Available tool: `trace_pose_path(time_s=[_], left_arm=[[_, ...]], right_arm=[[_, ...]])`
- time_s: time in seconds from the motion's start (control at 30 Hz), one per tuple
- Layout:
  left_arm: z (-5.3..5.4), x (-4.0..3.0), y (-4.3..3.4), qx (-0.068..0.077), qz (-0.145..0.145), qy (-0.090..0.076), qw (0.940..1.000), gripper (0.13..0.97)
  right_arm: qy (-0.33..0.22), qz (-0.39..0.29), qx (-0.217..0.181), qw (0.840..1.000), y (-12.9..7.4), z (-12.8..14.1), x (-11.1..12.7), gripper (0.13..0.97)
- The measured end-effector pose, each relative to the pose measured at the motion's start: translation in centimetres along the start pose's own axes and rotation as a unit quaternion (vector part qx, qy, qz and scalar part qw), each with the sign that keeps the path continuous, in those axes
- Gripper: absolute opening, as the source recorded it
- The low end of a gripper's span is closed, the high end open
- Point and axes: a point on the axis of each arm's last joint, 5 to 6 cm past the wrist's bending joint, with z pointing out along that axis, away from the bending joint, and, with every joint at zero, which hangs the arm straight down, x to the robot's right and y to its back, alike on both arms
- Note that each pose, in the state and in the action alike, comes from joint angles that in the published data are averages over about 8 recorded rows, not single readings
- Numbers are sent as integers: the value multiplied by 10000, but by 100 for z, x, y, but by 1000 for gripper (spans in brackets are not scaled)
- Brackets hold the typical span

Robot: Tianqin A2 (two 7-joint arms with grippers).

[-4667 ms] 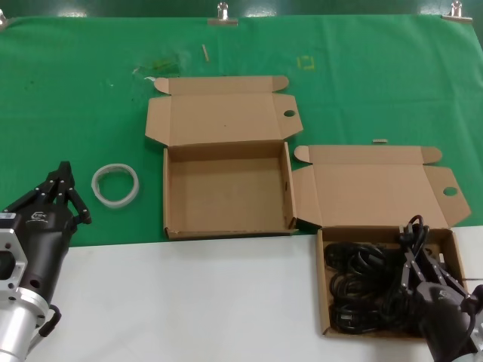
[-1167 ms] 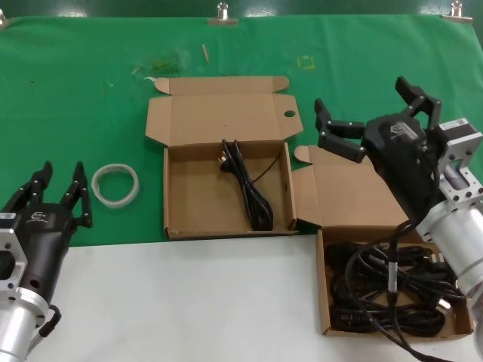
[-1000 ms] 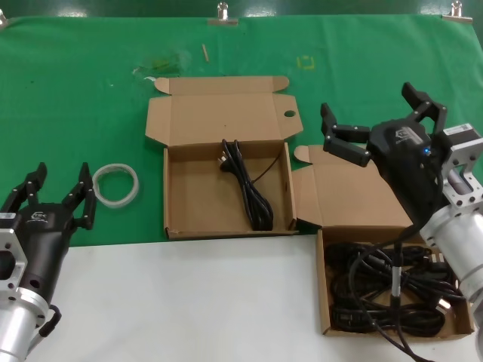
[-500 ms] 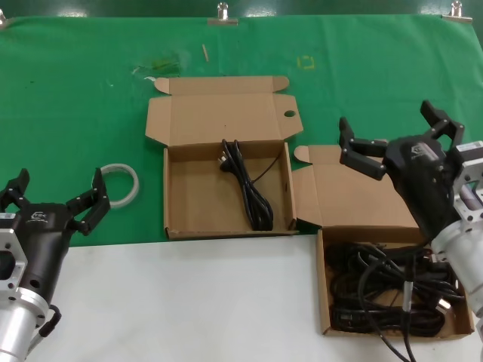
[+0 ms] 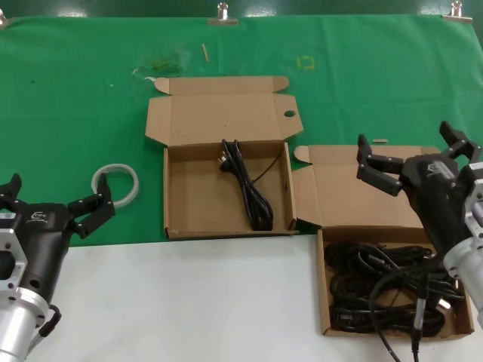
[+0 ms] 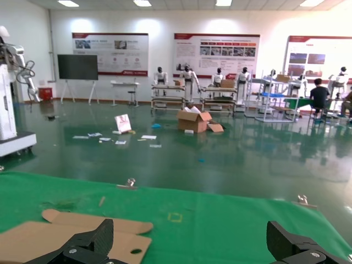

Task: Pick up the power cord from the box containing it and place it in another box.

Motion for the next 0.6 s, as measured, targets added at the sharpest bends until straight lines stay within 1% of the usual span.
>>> trace_pose_path(time_s=[0.07,0.2,0.47,0.6], left_arm=[[0,0,0,0,0,0,10000,920],[0,0,0,0,0,0,10000,920],[0,0,0,0,-1,0,10000,965],[0,0,0,0,-1,0,10000,965]], right_arm=[[45,-5,-30,10000,22,-21,13,966],[134,-14,-91,9999,67,-63,38,966],[312,-38,-220,9993,157,-153,88,966],[371,-47,-265,9989,187,-185,105,966]])
